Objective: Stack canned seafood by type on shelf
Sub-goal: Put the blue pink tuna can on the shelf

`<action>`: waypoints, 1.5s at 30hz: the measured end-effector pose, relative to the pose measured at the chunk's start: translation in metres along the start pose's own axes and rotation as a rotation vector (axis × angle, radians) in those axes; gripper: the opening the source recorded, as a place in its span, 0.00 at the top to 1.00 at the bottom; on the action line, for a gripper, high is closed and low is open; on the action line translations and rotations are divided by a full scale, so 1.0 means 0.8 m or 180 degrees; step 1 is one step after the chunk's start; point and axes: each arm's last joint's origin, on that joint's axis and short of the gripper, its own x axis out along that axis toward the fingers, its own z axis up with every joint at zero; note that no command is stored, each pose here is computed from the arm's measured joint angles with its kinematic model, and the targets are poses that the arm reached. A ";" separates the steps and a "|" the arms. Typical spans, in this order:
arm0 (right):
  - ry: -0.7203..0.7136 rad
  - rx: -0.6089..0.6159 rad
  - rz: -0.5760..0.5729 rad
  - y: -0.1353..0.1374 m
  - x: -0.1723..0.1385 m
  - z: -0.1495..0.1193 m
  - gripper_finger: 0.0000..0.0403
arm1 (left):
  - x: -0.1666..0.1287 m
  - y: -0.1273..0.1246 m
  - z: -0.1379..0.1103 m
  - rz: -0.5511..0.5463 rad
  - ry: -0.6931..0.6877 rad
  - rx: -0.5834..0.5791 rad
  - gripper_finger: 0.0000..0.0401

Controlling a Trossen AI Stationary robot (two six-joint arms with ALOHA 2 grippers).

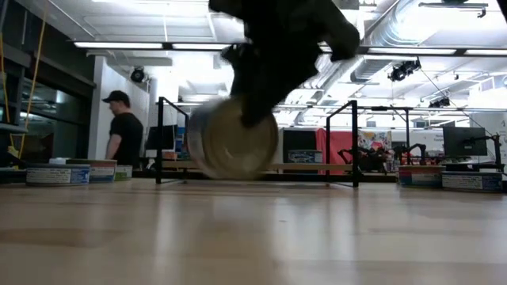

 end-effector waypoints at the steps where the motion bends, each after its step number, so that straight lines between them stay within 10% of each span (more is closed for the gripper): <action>1: -0.0033 0.0028 -0.0134 -0.002 -0.010 0.002 0.58 | -0.007 0.005 0.009 -0.0021 -0.0068 0.0050 1.00; 8: -0.0404 0.0209 -0.1451 -0.047 -0.050 0.017 0.58 | -0.049 0.046 0.051 0.0083 -0.0517 0.0465 1.00; 19: 0.0159 0.0160 -0.2763 -0.147 0.006 -0.009 0.58 | -0.081 0.092 0.061 0.0058 -0.0737 0.0620 1.00; 29: 0.0512 0.0058 -0.2844 -0.222 0.055 -0.003 0.58 | -0.085 0.098 0.061 0.0055 -0.0768 0.0504 1.00; 45: 0.0819 0.0348 -0.2498 -0.242 0.077 -0.030 0.58 | -0.081 0.093 0.061 0.0091 -0.0766 0.0170 1.00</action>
